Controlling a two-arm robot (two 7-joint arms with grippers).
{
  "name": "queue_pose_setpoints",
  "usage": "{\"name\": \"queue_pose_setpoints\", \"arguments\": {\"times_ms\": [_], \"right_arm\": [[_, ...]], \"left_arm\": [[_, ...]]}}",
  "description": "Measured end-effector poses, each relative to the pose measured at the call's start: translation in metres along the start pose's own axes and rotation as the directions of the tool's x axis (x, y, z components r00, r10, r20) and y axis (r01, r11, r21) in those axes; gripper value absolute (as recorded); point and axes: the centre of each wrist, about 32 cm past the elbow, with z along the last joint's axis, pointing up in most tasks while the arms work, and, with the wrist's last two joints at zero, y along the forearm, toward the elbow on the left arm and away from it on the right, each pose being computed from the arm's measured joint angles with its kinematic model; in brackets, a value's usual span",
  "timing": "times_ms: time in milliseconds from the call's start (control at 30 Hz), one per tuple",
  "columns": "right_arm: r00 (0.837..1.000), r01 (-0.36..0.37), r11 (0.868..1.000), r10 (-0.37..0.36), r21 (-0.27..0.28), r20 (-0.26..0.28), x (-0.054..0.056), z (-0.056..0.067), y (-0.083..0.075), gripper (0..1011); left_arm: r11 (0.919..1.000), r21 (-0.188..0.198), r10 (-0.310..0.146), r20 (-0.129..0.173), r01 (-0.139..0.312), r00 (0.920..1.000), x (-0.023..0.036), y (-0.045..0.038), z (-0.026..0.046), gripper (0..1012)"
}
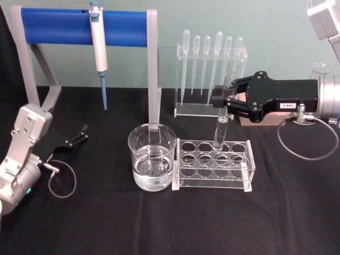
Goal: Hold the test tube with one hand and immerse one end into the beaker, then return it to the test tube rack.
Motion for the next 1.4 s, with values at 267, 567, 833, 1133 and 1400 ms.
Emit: {"name": "queue_pose_setpoints", "arguments": {"times_ms": [267, 567, 833, 1133, 1400], "right_arm": [[1.0, 0.0, 1.0, 0.0, 0.0, 0.0, 0.0, 0.0, 0.0, 237], [1.0, 0.0, 1.0, 0.0, 0.0, 0.0, 0.0, 0.0, 0.0, 238], [1.0, 0.0, 1.0, 0.0, 0.0, 0.0, 0.0, 0.0, 0.0, 238], [1.0, 0.0, 1.0, 0.0, 0.0, 0.0, 0.0, 0.0, 0.0, 238], [1.0, -0.008, 1.0, 0.008, -0.003, 0.014, 0.0032, 0.0057, 0.0039, 238]], "left_arm": [[1.0, 0.0, 0.0, 0.0, 0.0, 1.0, 0.0, 0.0, 0.0, 1000], [1.0, 0.0, 0.0, 0.0, 0.0, 1.0, 0.0, 0.0, 0.0, 1000], [1.0, 0.0, 0.0, 0.0, 0.0, 1.0, 0.0, 0.0, 0.0, 1000], [1.0, 0.0, 0.0, 0.0, 0.0, 1.0, 0.0, 0.0, 0.0, 1000], [1.0, 0.0, 0.0, 0.0, 0.0, 1.0, 0.0, 0.0, 0.0, 1000]]}}
